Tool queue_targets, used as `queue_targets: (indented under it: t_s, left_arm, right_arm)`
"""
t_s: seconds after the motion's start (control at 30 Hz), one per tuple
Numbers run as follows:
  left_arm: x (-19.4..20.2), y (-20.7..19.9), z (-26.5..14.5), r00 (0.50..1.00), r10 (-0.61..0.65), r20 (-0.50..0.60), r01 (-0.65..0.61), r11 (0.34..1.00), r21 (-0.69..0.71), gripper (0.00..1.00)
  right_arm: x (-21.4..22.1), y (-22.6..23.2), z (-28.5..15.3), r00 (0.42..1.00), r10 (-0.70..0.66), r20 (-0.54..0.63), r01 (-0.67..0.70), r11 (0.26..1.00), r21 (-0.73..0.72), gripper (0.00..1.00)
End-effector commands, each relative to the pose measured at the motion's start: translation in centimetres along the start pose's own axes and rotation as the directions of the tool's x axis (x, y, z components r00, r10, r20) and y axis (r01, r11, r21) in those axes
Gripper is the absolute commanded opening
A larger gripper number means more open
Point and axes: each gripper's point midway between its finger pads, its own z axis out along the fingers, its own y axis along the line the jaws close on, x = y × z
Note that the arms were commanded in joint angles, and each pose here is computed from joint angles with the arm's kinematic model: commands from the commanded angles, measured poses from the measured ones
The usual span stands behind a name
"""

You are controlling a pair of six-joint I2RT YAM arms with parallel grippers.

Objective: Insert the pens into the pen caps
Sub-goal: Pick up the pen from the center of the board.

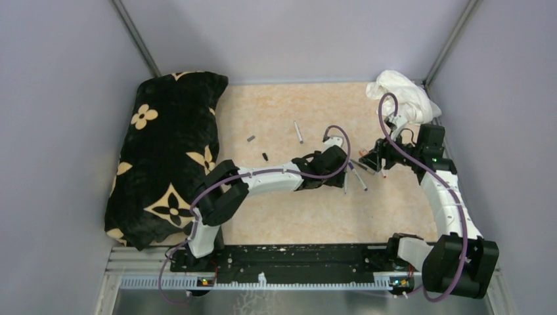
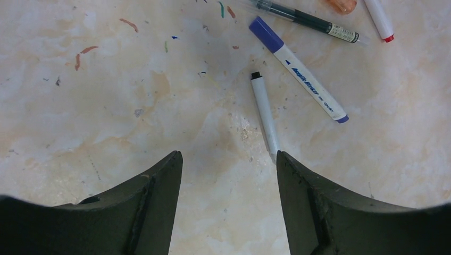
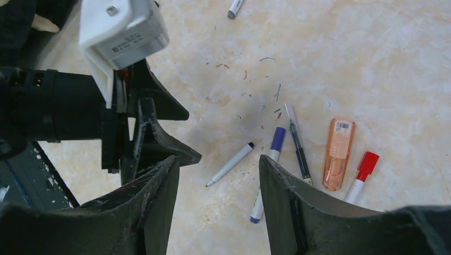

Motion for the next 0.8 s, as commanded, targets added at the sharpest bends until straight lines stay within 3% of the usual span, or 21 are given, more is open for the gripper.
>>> queue_targets:
  t_s: [0.0, 0.27, 0.57, 0.77]
  left_arm:
    - [0.8, -0.5, 1.2, 0.999, 0.005, -0.035, -0.007, 0.999, -0.047, 0.68]
    - [1.0, -2.3, 3.3, 0.999, -0.018, -0.042, 0.015, 0.997, -0.075, 0.5]
    - [2.2, -2.2, 5.1, 0.998, -0.03, -0.061, 0.019, 0.987, -0.161, 0.5]
    - [3.5, -0.8, 5.3, 0.996, -0.023, -0.083, 0.002, 0.968, -0.252, 0.37]
  right_arm:
    - [-2.0, -0.2, -0.5, 0.997, -0.051, 0.055, 0.05, 0.999, 0.011, 0.56]
    - [-2.1, -0.2, -0.6, 0.997, -0.051, 0.059, 0.051, 0.999, 0.016, 0.56]
    - [-2.2, -0.4, -0.8, 0.997, -0.046, 0.068, 0.045, 0.999, 0.019, 0.56]
    - [-2.2, -0.4, -0.9, 0.997, -0.041, 0.072, 0.039, 0.999, 0.018, 0.56]
